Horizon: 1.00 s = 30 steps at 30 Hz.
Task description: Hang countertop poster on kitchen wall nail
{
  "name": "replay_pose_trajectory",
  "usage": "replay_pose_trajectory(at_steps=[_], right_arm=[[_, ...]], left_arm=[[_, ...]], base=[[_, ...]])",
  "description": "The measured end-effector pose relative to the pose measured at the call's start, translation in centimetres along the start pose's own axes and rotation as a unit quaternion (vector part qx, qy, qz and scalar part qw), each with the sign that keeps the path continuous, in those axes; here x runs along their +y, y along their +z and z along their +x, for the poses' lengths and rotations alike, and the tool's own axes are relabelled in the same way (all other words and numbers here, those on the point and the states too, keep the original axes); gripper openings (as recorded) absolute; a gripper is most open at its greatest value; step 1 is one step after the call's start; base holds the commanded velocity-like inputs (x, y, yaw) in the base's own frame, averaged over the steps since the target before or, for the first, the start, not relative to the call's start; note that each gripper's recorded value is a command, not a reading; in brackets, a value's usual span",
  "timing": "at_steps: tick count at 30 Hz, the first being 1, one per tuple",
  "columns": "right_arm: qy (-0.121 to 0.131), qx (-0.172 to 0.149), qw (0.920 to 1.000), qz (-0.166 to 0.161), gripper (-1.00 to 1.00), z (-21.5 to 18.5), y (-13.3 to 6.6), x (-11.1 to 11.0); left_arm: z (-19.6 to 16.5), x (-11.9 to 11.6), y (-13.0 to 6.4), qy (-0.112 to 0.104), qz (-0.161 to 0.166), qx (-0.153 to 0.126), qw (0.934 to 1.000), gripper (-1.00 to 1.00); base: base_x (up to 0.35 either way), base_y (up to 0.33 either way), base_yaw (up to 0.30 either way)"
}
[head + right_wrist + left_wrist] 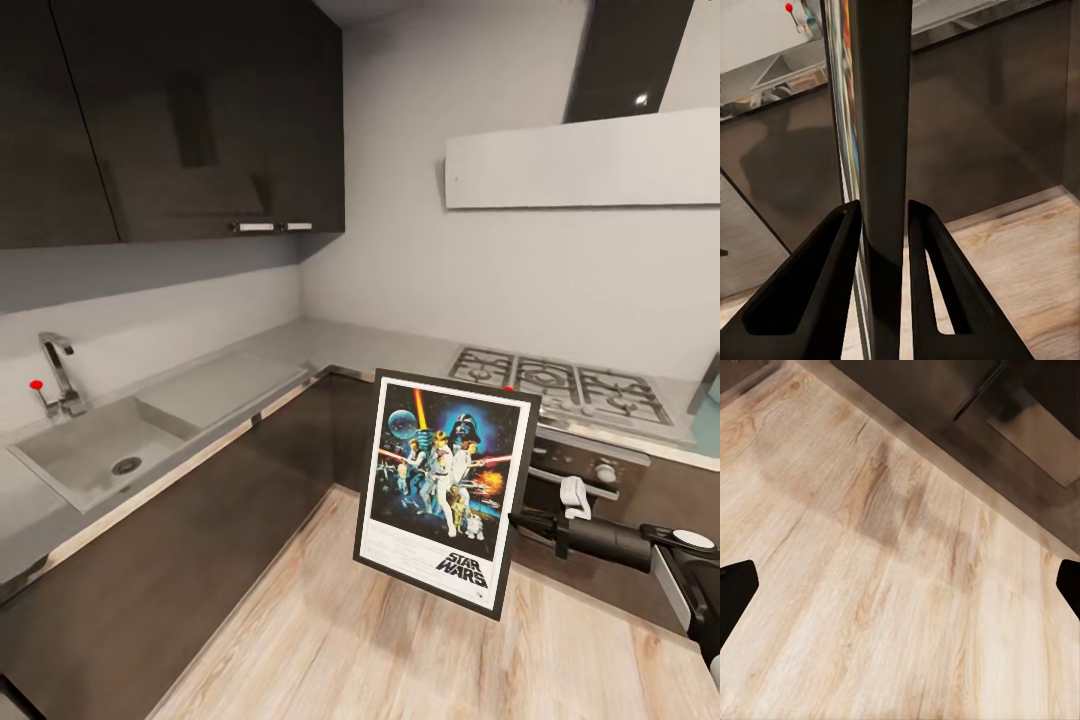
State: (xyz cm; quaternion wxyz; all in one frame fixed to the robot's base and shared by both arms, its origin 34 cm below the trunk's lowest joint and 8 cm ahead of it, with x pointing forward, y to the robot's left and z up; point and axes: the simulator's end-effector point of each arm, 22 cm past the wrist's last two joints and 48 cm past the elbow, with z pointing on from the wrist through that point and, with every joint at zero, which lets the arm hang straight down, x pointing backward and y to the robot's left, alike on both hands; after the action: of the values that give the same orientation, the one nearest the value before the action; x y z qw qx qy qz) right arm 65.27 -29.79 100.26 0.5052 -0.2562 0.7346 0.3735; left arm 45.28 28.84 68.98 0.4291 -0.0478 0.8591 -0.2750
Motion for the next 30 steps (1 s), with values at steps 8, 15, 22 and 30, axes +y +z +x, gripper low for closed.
replay_pose_trajectory(at_steps=[8, 15, 22, 30], right_arm=[[0.0, 0.0, 1.0, 0.0, -1.0, -0.8, -0.3, 0.4], [0.0, 0.0, 1.0, 0.0, -1.0, -1.5, -0.5, 0.7], [0.0, 0.0, 1.0, 0.0, -1.0, -2.1, -0.8, 1.1], [0.0, 0.0, 1.0, 0.0, -1.0, -2.8, -1.1, 1.5]], left_arm=[[-0.6, -0.5, -0.6, 0.0, 0.0, 0.0, 1.0, 1.0], [-1.0, -0.9, -1.1, 0.0, 0.0, 0.0, 1.0, 1.0], [-1.4, -1.3, -1.6, 0.0, 0.0, 0.0, 1.0, 1.0], [-1.8, -1.8, -2.2, 0.0, 0.0, 0.0, 1.0, 1.0]], base=[[0.0, 0.0, 0.0], [0.0, 0.0, 0.0], [0.0, 0.0, 0.0], [0.0, 0.0, 0.0]])
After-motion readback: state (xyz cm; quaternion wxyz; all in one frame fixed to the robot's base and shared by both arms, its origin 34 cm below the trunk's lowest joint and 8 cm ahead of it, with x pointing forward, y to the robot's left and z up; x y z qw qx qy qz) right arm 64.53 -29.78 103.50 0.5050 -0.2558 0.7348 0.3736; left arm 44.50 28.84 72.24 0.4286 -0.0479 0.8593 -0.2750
